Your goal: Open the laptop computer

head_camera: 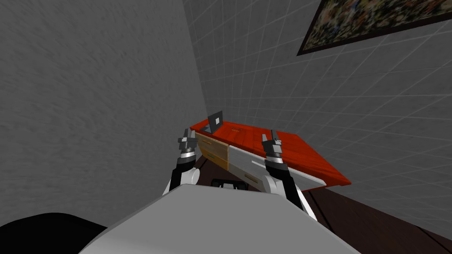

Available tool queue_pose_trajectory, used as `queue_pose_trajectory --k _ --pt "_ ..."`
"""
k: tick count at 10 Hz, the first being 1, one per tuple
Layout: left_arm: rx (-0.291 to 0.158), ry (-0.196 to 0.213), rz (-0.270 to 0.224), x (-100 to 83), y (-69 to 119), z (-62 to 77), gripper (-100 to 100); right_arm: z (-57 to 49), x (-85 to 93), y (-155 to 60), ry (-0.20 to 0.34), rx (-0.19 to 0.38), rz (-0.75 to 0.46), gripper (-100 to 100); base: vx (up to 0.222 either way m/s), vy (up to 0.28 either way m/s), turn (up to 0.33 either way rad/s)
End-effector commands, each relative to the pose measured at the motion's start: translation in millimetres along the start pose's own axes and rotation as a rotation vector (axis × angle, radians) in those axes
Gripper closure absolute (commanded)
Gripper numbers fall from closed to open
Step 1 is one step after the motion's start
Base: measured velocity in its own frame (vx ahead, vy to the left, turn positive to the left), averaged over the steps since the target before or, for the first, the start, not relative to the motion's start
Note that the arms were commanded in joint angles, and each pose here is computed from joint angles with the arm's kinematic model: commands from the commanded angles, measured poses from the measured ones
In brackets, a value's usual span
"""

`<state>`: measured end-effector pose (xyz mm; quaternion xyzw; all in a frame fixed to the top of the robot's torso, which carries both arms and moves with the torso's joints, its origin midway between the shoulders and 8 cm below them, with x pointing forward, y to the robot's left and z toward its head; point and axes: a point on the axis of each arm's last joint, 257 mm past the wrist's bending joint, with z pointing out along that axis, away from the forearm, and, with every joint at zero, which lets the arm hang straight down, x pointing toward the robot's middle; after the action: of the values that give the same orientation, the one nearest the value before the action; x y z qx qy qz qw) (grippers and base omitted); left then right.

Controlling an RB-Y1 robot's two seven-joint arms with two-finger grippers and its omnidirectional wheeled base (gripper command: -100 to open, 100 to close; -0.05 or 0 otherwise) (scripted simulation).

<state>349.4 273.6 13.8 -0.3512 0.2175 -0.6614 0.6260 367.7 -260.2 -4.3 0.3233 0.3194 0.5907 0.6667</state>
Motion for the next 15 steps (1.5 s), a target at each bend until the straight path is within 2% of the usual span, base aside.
queue_pose_trajectory --k 1,2,3,5,10,11,13,15 --pt "0.0 0.0 0.0 0.0 0.0 0.0 0 0.0 0.0 0.0 0.0 0.0 0.0 0 0.0 0.0 0.0" --pt "0.0 0.0 0.0 0.0 0.0 0.0 0 0.0 0.0 0.0 0.0 0.0 0.0 0 0.0 0.0 0.0" --pt "-0.019 0.043 0.02 3.6 2.8 0.7 -100 0.0 0.0 0.0 0.0 0.0 0.0 0 0.01 0.003 -0.018" --pt "-0.036 0.074 0.036 5.9 5.2 1.5 -100 -0.1 0.0 -0.3 0.0 0.001 0.0 0 0.008 0.009 -0.019" --pt "-0.137 0.184 0.116 8.3 19.9 10.3 -100 -0.1 0.0 -0.3 0.0 0.001 0.0 0 0.017 0.023 -0.042" --pt "-0.142 0.183 0.116 7.9 21.2 10.1 -100 -0.1 0.0 -0.3 0.0 0.001 0.0 0 0.023 0.024 -0.017" --pt "-0.18 0.214 0.151 6.3 25.0 15.7 -100 -0.1 0.0 -0.3 0.0 0.001 0.0 0 0.025 0.028 -0.048" --pt "-0.213 0.225 0.172 3.7 30.3 18.2 -100 -0.1 0.0 -0.3 0.0 0.001 0.0 0 0.021 0.025 -0.036"
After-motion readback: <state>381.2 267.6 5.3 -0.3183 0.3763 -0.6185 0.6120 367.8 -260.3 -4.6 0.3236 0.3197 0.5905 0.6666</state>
